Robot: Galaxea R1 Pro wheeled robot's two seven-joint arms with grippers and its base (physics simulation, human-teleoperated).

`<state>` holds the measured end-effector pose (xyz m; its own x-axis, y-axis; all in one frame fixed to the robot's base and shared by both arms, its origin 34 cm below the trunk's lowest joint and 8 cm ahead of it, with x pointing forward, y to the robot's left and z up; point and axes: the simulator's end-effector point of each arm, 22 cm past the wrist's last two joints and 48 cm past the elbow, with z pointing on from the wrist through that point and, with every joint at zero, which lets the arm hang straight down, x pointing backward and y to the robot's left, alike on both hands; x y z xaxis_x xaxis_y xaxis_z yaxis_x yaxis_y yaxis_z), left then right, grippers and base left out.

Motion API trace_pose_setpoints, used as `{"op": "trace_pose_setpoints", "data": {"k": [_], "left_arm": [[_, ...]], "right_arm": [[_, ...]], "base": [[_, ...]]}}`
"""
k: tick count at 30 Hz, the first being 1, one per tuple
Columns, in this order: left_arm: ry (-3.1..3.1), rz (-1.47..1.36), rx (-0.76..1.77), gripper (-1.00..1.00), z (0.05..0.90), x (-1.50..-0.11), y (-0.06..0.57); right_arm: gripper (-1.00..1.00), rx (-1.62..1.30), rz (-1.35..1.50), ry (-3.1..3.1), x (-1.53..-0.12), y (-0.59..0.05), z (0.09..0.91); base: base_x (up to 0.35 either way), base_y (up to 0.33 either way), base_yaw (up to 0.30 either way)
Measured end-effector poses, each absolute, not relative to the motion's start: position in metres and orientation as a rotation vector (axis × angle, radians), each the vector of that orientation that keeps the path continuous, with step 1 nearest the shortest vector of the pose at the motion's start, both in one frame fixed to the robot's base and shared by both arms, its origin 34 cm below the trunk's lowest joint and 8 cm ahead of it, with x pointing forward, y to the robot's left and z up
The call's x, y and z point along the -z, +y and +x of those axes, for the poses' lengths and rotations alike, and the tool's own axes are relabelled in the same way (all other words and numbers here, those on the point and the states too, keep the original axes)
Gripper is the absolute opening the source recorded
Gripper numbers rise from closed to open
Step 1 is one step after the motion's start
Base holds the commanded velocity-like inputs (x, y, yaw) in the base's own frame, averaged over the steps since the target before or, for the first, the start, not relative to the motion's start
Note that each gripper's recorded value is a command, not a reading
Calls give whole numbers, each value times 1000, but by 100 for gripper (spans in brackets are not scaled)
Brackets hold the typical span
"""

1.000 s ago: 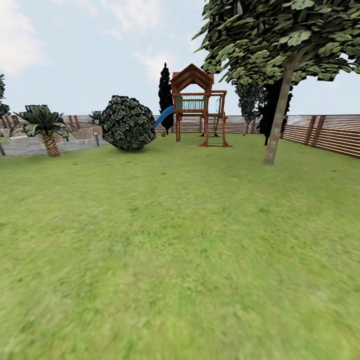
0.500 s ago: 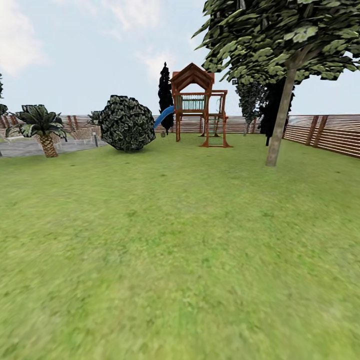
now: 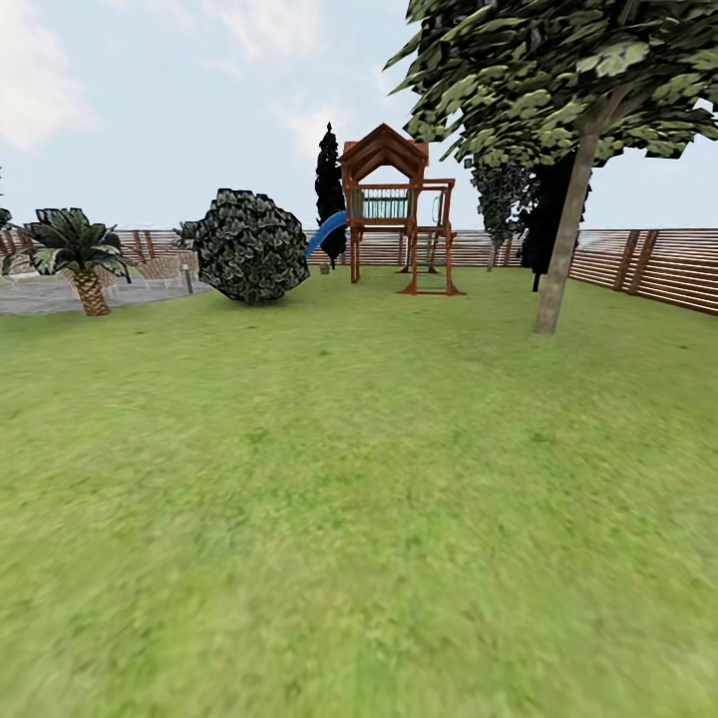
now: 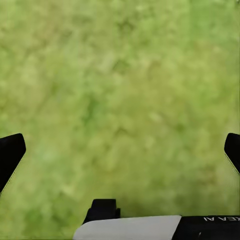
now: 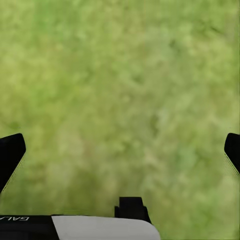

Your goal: Take the three Easter eggs out of the wicker basket on the lawn in the garden, then place them on the lawn next to a single tree (choose any tree) so that all three eggs are next to the same tree and none are left in the basket.

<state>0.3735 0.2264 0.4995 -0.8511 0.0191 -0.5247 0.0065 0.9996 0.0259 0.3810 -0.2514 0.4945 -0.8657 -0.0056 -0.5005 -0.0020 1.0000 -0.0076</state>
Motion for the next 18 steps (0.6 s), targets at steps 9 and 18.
{"op": "trace_pose_setpoints", "data": {"k": [9,18], "left_arm": [[2589,18,-31,100,373,-499,226],[2589,19,-31,100,373,-500,226]], "right_arm": [[100,9,-6,2616,-495,-251,382],[100,9,-6,2616,-495,-251,382]], "base": [[335,0,0],[335,0,0]]}}
